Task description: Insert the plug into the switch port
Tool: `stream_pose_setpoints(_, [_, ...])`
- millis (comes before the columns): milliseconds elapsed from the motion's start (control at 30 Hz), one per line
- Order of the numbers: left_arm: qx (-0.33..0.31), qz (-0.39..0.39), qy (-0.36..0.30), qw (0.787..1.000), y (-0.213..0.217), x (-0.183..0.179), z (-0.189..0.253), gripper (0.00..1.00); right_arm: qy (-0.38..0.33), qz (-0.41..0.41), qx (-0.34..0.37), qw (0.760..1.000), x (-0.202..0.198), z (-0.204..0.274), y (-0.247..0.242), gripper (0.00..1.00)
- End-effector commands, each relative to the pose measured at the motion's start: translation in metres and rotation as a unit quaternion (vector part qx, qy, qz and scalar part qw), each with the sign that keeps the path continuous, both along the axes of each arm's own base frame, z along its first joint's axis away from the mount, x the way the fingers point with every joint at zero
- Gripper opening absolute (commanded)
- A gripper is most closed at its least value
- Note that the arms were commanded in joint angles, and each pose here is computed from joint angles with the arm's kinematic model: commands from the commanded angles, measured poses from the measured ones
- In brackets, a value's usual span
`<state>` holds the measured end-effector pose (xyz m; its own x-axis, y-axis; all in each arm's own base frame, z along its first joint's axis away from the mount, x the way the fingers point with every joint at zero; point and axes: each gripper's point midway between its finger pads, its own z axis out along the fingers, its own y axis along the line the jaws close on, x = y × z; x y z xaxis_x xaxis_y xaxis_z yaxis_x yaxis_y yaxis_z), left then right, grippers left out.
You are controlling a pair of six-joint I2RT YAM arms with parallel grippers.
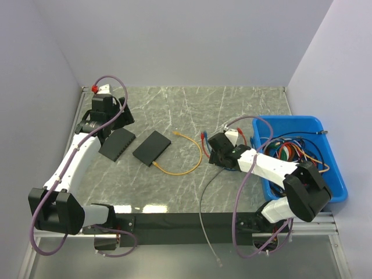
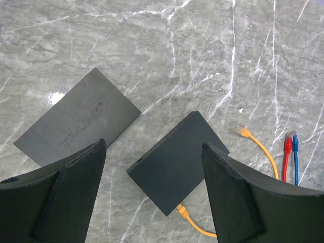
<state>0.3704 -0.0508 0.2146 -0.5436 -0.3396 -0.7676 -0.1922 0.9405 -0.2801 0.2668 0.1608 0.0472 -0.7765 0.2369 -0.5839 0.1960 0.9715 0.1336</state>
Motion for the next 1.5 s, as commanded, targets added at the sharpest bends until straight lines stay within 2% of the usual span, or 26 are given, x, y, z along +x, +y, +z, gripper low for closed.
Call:
stream_pose_setpoints(0, [0.002, 0.002, -0.013, 1.0, 0.003, 0.0, 0.007, 0.82, 0.018, -0.012, -0.007, 1.0, -0.008, -0.008, -0.005, 0.59])
stream_pose_setpoints(367, [0.0, -0.001, -0.016, 1.0, 0.002, -0.001, 0.009, 0.82, 0.039, -0.019, 0.0, 0.999, -0.034, -0.018, -0.015, 0.59])
stream_pose_setpoints(633, [-0.001, -0.003, -0.018, 1.0, 0.001, -0.002, 0.009, 0.82, 0.07, -0.017, -0.011, 0.997, -0.035, -0.042, -0.01, 0.59])
stream_pose_setpoints(700, [-0.002, -0.003, -0.016, 1.0, 0.001, -0.002, 0.008, 0.82, 0.079, -0.017, -0.017, 0.997, -0.035, -0.049, -0.008, 0.57])
stream_pose_setpoints(800, [-0.003, -0.005, -0.013, 1.0, 0.0, -0.002, 0.006, 0.82, 0.083, -0.014, -0.029, 0.996, -0.035, -0.054, -0.008, 0.45])
stream_pose_setpoints(833, [-0.004, -0.006, -0.012, 1.0, -0.001, -0.002, 0.006, 0.81, 0.083, -0.014, -0.031, 0.996, -0.035, -0.056, -0.007, 0.38])
stream_pose_setpoints(867, [-0.004, -0.006, -0.011, 1.0, -0.001, -0.002, 0.005, 0.81, 0.084, -0.011, -0.033, 0.996, -0.035, -0.056, -0.006, 0.25])
stream_pose_setpoints(967, [-0.004, -0.009, -0.011, 1.0, -0.002, -0.002, 0.005, 0.81, 0.086, -0.004, -0.037, 0.996, -0.037, -0.059, -0.003, 0.07])
stream_pose_setpoints(1033, [-0.003, -0.007, -0.013, 1.0, -0.001, -0.002, 0.006, 0.81, 0.085, -0.002, -0.04, 0.996, -0.038, -0.058, -0.002, 0.01])
stream_pose_setpoints(1267, [0.0, -0.001, -0.003, 1.0, 0.001, -0.001, 0.001, 0.81, 0.015, 0.025, -0.077, 0.997, -0.032, -0.009, 0.018, 0.0])
stream_pose_setpoints(1467, [-0.023, -0.038, -0.024, 0.999, -0.014, -0.002, 0.011, 0.8, -0.082, 0.133, -0.056, 0.986, -0.026, 0.051, 0.07, 0.0])
